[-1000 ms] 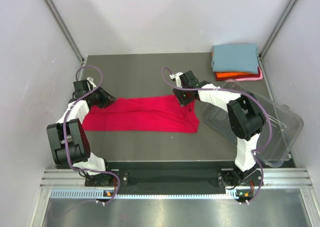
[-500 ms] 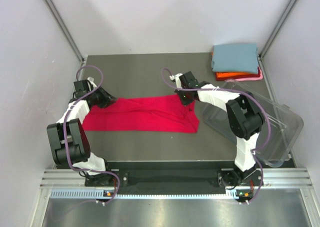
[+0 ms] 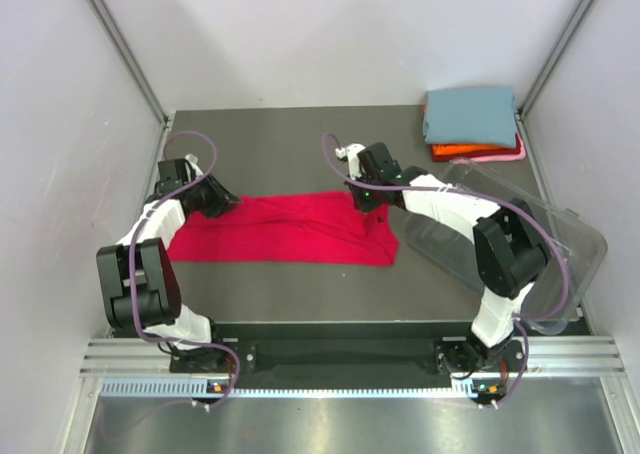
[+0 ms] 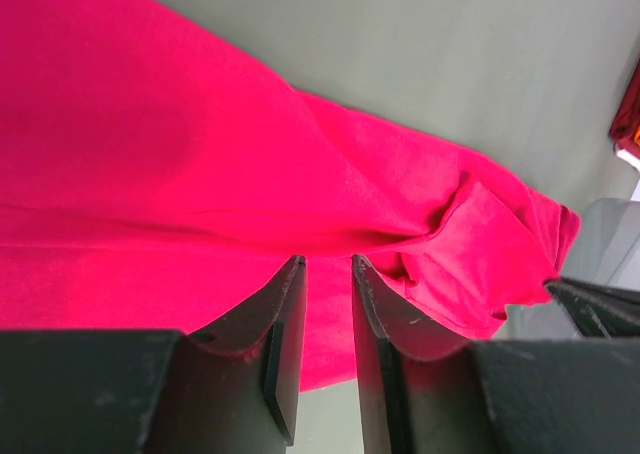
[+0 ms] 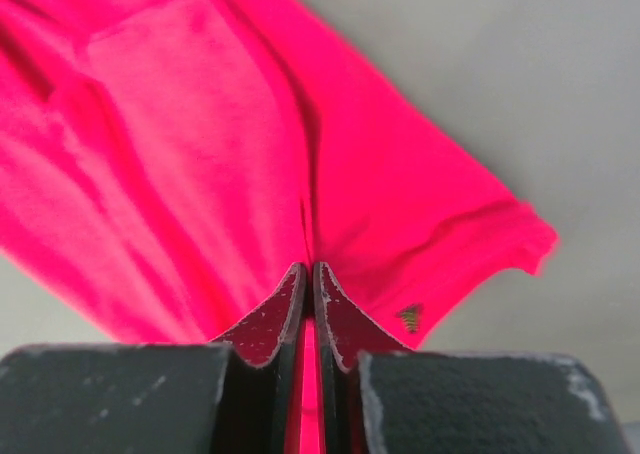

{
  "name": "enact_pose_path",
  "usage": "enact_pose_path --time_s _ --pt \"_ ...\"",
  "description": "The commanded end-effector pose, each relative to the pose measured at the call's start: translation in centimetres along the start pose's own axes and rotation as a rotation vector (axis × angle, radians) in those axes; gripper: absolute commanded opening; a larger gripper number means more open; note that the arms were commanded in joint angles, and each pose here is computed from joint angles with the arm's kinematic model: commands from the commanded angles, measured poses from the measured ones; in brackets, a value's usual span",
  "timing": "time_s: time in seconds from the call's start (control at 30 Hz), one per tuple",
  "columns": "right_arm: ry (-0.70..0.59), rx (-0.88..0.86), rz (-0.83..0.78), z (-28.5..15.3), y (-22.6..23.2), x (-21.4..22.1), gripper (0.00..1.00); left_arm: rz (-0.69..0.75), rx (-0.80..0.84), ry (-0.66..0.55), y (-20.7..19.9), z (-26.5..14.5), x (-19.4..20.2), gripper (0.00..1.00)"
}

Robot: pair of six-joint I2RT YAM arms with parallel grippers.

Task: Fold and stack the t-shirts
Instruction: Fold the tshirt

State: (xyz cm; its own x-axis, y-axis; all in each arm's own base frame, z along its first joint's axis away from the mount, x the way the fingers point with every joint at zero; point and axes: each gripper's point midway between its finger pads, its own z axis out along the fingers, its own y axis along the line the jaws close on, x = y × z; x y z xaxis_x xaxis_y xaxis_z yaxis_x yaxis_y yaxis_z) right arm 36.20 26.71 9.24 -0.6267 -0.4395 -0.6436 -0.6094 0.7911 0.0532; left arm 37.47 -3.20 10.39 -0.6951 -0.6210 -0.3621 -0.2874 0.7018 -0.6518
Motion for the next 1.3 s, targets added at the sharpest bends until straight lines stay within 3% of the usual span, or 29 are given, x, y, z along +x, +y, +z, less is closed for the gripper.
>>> enact_pose_path --time_s 0.0,0.27,0.37,0.7,0.83,0.87,0.97,1.2,1.27 --pt "-0.043 -0.037 -0.023 -1.0 2.9 -0.9 0.03 0.066 0.032 -0.046 -2.2 -1.3 -1.1 0.3" --pt "-0.014 0.008 -0.067 -0.7 4.2 0.6 0.16 0.077 0.045 -0.013 -2.5 -1.4 0.0 0.3" --pt "-0.01 0.027 -0.078 -0.6 4.2 0.7 0.28 0.081 0.048 -0.016 -2.7 -1.6 0.2 0.3" --pt "-0.009 0.036 -0.09 -0.2 4.3 0.4 0.33 0.089 0.072 -0.033 -3.5 -2.2 0.1 0.31" --pt "-0.018 0.053 -0.098 0.0 4.1 -0.2 0.28 0.085 0.074 -0.03 -3.5 -2.1 0.2 0.31" --pt "-0.021 0.06 -0.098 -0.1 4.1 -0.3 0.17 0.088 0.074 -0.029 -3.6 -2.1 0.3 0.31" --pt "-0.053 0.07 -0.11 -0.7 4.4 -1.3 0.03 0.096 0.058 -0.036 -3.5 -2.1 0.4 0.32" --pt "-0.101 0.066 -0.126 -1.6 5.8 -2.4 0.11 0.11 0.037 -0.041 -3.5 -2.0 0.7 0.34" --pt "-0.095 0.06 -0.133 -1.7 6.1 -2.2 0.02 0.111 0.042 -0.034 -3.7 -1.9 0.9 0.34"
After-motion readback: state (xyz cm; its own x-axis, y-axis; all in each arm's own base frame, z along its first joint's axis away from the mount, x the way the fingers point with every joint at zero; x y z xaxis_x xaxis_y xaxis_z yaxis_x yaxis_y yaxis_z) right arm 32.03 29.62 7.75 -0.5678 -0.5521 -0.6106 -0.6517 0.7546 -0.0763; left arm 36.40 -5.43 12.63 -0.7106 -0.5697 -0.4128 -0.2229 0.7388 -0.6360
